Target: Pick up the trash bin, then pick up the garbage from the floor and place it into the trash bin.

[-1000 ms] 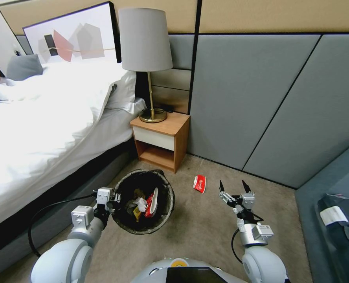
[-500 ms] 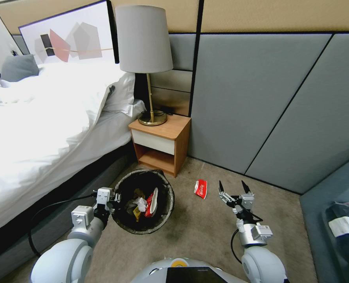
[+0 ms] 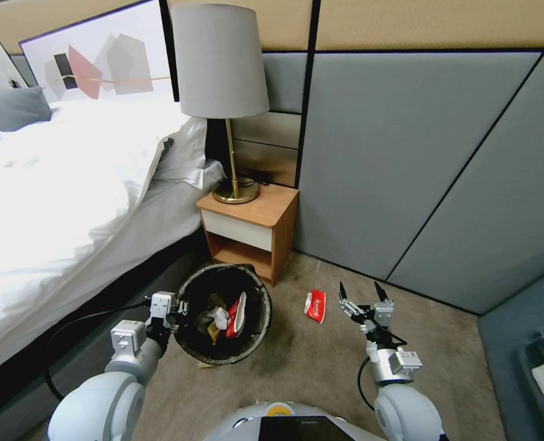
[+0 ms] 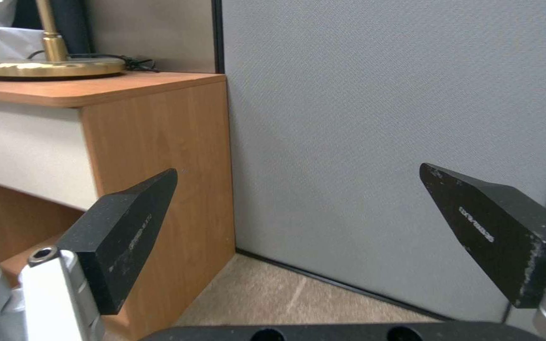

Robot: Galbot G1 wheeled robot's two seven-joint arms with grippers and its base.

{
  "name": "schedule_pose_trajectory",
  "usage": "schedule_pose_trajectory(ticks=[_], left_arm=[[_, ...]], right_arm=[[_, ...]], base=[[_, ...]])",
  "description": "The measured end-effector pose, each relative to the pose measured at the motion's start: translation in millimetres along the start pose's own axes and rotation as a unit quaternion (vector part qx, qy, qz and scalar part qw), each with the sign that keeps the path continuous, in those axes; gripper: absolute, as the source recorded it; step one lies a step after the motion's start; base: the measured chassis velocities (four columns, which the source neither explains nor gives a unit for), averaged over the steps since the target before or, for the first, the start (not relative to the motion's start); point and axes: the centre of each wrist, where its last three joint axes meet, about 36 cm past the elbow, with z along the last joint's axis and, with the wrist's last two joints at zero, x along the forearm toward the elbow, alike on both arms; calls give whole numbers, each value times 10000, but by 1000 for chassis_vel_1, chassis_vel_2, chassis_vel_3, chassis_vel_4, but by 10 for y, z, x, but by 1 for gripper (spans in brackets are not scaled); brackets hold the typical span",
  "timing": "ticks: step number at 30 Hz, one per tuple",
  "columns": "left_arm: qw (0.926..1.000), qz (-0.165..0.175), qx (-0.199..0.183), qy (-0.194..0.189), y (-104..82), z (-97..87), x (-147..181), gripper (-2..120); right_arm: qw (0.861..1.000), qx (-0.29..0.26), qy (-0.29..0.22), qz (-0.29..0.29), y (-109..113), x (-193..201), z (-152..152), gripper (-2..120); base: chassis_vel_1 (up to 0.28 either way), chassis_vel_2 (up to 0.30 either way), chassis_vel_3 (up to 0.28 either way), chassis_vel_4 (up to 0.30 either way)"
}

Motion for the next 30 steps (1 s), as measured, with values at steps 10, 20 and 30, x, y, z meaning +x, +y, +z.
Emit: schedule_pose_trajectory(ticks=[10,20,30], left_arm=[[10000,-7,2,-9,3,-1,0,1],[10000,-35,62,-26,-12,0,-4,1],[9999,-82,118,84,23,-4,6,1]], right_arm=[[9999,-72,64,105,25,-73,50,100],[9956,-302,873,127,9,-587,367,100],[9809,-541,1862,-155,134,-1165,717,100]], base=[[-82,77,71,-77],[0,0,0,0],[0,0,0,0]])
